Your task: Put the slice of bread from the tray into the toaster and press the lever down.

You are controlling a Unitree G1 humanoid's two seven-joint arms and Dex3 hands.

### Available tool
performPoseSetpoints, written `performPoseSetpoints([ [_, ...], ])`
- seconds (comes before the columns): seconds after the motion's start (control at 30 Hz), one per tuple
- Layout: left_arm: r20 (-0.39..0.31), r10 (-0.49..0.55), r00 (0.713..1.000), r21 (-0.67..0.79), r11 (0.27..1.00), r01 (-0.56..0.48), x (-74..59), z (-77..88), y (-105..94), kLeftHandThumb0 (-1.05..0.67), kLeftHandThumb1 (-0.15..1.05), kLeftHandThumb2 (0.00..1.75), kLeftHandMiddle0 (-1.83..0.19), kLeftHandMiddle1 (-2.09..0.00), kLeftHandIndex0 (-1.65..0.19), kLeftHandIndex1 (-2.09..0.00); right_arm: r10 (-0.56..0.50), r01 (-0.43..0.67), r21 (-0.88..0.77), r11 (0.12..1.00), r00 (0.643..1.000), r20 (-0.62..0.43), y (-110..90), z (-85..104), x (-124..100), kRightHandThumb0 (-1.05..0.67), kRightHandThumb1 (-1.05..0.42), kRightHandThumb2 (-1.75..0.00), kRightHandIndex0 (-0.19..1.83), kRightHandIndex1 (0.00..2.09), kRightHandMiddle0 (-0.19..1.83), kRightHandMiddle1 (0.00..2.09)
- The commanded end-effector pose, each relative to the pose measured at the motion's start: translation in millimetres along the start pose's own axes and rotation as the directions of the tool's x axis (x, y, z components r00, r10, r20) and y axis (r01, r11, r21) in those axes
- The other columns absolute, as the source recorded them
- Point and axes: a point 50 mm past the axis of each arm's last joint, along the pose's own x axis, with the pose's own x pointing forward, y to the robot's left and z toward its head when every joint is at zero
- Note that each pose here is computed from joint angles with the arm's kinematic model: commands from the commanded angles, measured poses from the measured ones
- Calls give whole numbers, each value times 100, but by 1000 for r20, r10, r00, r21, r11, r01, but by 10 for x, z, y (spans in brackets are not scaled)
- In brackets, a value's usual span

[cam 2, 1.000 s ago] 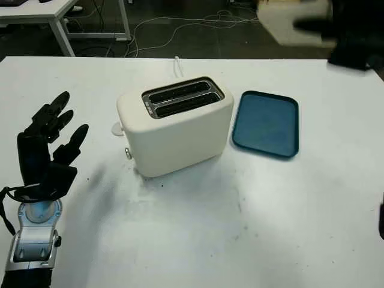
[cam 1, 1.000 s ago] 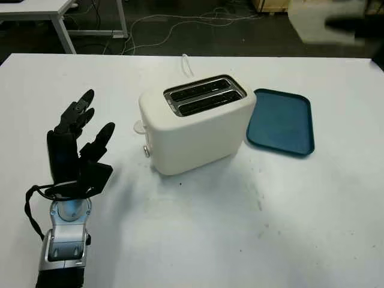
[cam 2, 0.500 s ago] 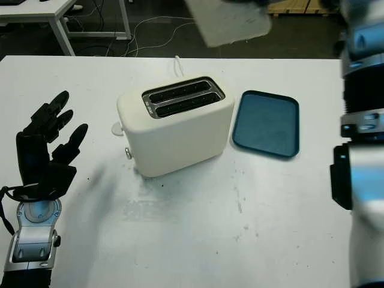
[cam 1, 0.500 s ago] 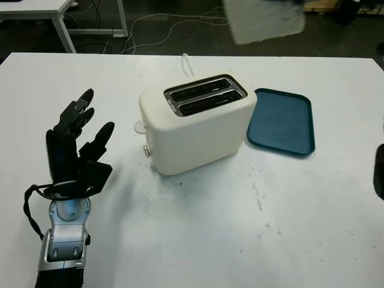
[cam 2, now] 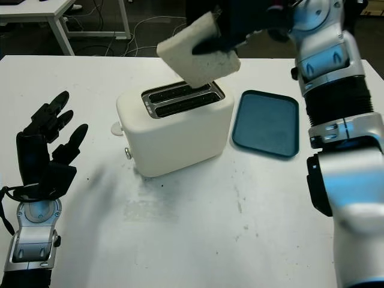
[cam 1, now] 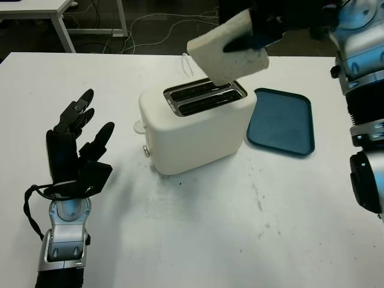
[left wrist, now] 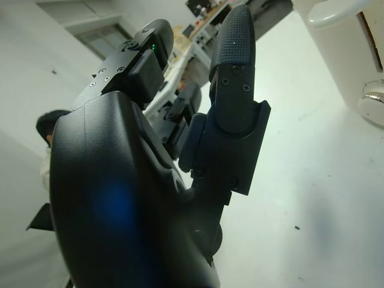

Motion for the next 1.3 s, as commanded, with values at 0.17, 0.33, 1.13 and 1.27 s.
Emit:
performPoseSetpoints([
  [0.17,13,2,1000,16,1000,-2,-6,-1,20,-66,92,27,-73,0,-59,0,28,-26,-36,999,998,58,169,-58,49,-53,-92,-44,108,175,84,175],
  [0.33,9,4,1000,0,1000,-4,-5,6,6,-65,92,25,-74,0,-59,0,37,-33,-62,998,996,76,192,-49,55,-53,-92,-45,109,175,84,175],
  [1.13,41,-1,999,2,1000,1,21,5,-4,-66,92,26,-73,0,-60,0,153,-152,-136,979,988,-4,194,9,125,-49,-92,-39,105,175,79,175],
  [1.27,45,0,999,5,1000,0,17,10,-4,-66,92,26,-73,0,-60,0,207,-209,-145,967,978,-33,256,17,182,-46,-92,-37,109,175,85,175],
])
